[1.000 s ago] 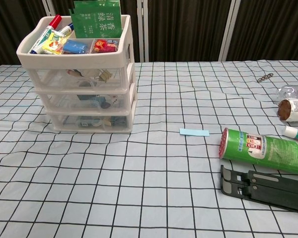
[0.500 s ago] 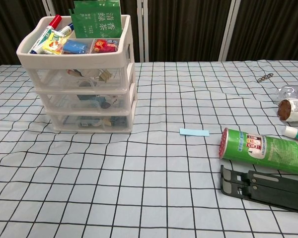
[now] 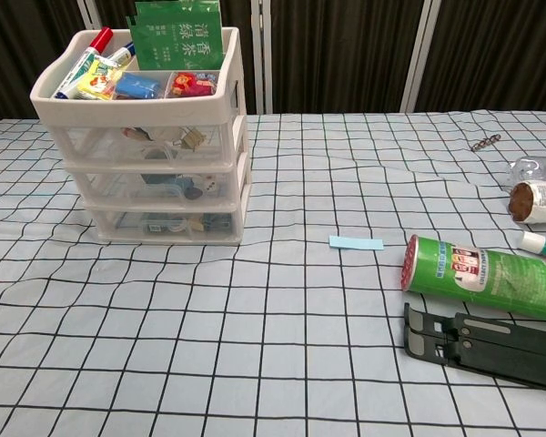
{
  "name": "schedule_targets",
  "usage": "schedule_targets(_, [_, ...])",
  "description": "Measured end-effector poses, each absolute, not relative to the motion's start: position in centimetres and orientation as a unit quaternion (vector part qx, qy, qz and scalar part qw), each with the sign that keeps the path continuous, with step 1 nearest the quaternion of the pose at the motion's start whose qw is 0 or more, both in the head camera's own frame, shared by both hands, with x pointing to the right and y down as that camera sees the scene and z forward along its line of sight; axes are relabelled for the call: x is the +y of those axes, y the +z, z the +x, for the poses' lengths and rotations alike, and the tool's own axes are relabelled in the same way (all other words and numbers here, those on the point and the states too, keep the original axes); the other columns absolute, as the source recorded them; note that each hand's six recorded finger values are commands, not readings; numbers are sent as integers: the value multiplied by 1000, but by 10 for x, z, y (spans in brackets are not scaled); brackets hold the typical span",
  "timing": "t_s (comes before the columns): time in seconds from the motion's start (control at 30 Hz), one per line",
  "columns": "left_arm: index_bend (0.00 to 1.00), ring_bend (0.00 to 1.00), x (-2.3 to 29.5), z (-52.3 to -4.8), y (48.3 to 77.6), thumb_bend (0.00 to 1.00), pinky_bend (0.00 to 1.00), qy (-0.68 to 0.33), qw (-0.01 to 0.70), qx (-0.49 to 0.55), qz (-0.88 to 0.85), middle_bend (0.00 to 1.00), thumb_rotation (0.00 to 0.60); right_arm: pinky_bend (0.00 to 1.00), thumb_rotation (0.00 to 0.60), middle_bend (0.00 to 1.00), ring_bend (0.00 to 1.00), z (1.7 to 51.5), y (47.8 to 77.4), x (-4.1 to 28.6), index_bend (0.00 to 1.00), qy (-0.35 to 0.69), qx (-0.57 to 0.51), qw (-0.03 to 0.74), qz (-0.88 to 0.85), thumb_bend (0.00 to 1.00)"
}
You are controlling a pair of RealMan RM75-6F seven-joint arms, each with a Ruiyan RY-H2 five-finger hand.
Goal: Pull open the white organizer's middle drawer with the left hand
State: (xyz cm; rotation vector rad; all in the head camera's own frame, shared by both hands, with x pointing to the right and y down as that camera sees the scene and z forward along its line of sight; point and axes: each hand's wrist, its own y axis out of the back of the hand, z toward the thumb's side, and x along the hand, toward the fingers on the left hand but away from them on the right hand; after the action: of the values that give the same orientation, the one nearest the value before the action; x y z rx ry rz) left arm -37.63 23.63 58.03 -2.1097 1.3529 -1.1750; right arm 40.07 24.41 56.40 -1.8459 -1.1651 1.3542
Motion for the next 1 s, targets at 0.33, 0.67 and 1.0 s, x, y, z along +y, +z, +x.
schedule_targets(0.33, [0,762,229,-347,606,1000,705,-372,66,434,-818,780,600,0,600,0,0,403,562,242,12,503,-440,276,-691,110])
schedule_targets(0.67, [0,762,201,-327,626,1000,708,-341,1,416,-843,780,600,0,600,0,0,407,561,239,12,502,-445,272,-690,110])
schedule_targets(1.0, [0,762,189,-308,655,1000,708,-335,-43,407,-849,780,600,0,600,0,0,409,561,238,12,502,-448,266,-690,111])
